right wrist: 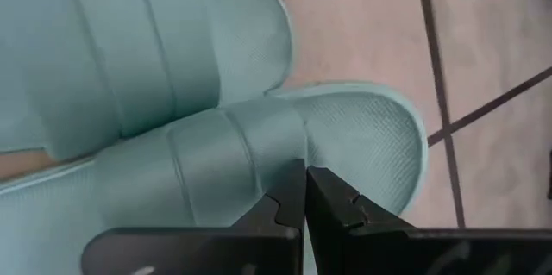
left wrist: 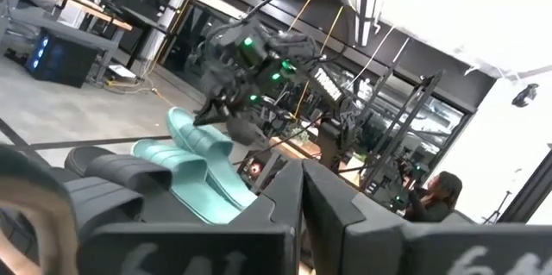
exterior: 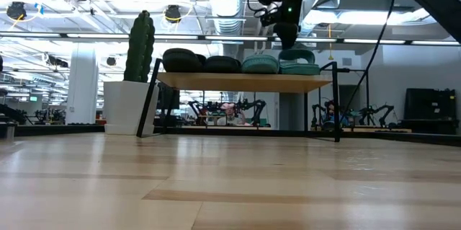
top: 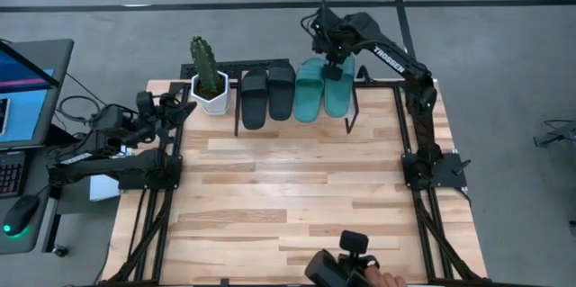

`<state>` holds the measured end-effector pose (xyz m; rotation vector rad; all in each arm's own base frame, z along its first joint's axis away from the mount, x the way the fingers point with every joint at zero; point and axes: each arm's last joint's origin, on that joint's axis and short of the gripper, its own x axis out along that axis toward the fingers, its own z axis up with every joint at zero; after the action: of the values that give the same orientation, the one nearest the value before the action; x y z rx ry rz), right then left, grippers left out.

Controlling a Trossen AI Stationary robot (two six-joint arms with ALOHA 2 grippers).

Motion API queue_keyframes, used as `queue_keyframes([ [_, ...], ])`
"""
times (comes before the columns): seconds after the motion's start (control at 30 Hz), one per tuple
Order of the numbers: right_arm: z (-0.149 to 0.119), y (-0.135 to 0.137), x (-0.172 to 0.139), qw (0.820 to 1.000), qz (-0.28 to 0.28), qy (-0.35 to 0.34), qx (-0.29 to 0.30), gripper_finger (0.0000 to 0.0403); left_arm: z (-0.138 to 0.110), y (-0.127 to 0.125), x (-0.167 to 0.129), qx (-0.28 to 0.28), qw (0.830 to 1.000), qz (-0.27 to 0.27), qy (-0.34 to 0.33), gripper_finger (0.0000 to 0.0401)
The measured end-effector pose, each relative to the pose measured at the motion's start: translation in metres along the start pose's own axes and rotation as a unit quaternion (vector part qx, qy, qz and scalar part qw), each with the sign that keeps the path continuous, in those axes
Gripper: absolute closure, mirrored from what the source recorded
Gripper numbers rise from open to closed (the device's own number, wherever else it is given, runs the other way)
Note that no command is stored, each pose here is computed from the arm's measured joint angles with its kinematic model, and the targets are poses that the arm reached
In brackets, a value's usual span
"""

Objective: Pick and place slides into the shelf
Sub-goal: Put the green slide on the shelf

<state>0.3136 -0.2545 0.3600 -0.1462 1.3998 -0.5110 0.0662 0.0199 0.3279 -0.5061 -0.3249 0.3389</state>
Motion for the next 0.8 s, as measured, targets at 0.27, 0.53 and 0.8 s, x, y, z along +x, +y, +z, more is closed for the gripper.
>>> queue_keyframes([
  [0.27, 0.007, 0.005, 0.039, 0.998, 0.038, 0.051, -0.009, 0.0403, 0.0, 0.0, 0.0, 0.0, 1.0, 0.001, 0.003, 0.0401],
  [0.53, 0.013, 0.009, 0.054, 0.997, 0.063, 0.052, -0.013, 0.0403, -0.003, 0.001, 0.0, 0.003, 1.0, 0.007, 0.013, 0.0401],
  [0.8, 0.018, 0.01, 0.045, 0.999, 0.038, 0.025, -0.009, 0.0403, -0.004, 0.002, 0.0, 0.004, 1.0, 0.011, 0.02, 0.0401],
])
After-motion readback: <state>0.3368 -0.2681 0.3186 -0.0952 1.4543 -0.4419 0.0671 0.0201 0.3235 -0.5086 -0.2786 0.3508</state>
